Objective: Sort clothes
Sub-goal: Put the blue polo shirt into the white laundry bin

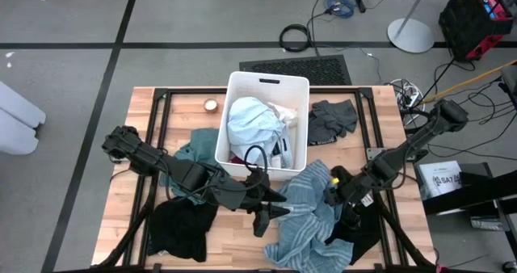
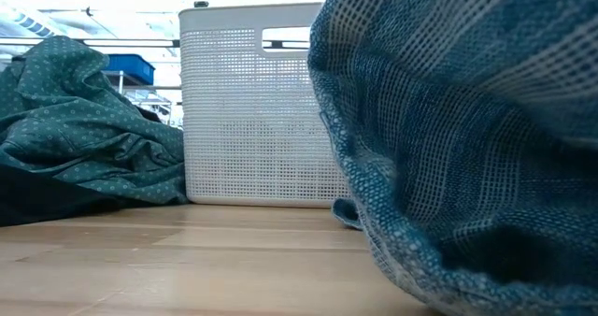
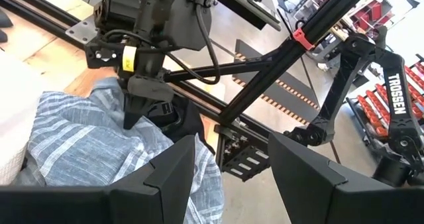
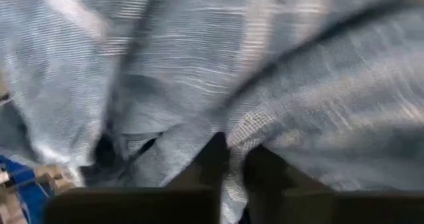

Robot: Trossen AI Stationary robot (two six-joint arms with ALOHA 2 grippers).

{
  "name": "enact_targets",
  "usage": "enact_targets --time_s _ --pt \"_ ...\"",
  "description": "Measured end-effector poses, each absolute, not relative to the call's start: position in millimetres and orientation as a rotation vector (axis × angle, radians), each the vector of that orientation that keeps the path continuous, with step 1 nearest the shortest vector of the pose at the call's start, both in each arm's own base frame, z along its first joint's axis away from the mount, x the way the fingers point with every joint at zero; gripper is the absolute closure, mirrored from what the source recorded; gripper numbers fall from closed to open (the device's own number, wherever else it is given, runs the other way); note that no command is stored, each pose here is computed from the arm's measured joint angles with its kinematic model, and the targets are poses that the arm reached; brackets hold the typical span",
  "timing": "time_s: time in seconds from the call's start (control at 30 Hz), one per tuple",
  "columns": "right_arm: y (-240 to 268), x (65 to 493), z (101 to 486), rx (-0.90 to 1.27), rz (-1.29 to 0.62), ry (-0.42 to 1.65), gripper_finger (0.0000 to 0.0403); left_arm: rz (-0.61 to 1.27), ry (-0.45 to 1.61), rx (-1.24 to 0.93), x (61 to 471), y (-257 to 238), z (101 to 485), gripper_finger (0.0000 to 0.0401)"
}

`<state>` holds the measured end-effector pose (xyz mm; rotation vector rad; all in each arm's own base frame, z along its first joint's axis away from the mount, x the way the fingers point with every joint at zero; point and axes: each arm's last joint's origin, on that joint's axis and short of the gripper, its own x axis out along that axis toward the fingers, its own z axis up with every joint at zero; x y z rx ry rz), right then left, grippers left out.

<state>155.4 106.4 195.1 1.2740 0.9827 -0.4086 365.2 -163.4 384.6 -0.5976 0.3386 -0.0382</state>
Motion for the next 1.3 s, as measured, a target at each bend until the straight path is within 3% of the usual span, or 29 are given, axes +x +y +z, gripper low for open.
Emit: enact_targets --time_s 0.13,0.27,0.47,0.57,0.67,0.9,1.3 --pt "105.8 158.5 201.2 1.271 -0.338 0.937 0.0398 -0.037 0.339 -0.598 365.4 -162.8 384.6 0.0201" --pt "108.3 162.5 229.7 1.342 -0.08 0.763 0.0401 -0.036 0.338 -0.603 365.5 -162.7 384.6 0.0201" --pt "100.5 157.8 295.5 1.295 0.288 0.175 0.0402 -0.045 0.325 -0.611 365.9 -163.1 386.1 0.0201" --pt "90.9 148.0 323.8 1.225 0.361 -0.115 0.0402 -0.052 0.303 -0.621 366.7 -162.9 388.4 0.0201" --pt "84.1 139.5 338.4 1.165 0.389 -0.267 0.0402 -0.058 0.268 -0.636 368.4 -161.4 391.8 0.0201" --pt "86.8 144.5 330.9 1.152 0.334 -0.211 0.0403 0.037 0.113 -0.781 376.0 -146.0 402.9 0.0201" --pt "101.8 168.2 307.0 1.164 0.25 -0.079 0.0403 0.155 0.184 -0.872 382.5 -124.5 390.7 0.0201"
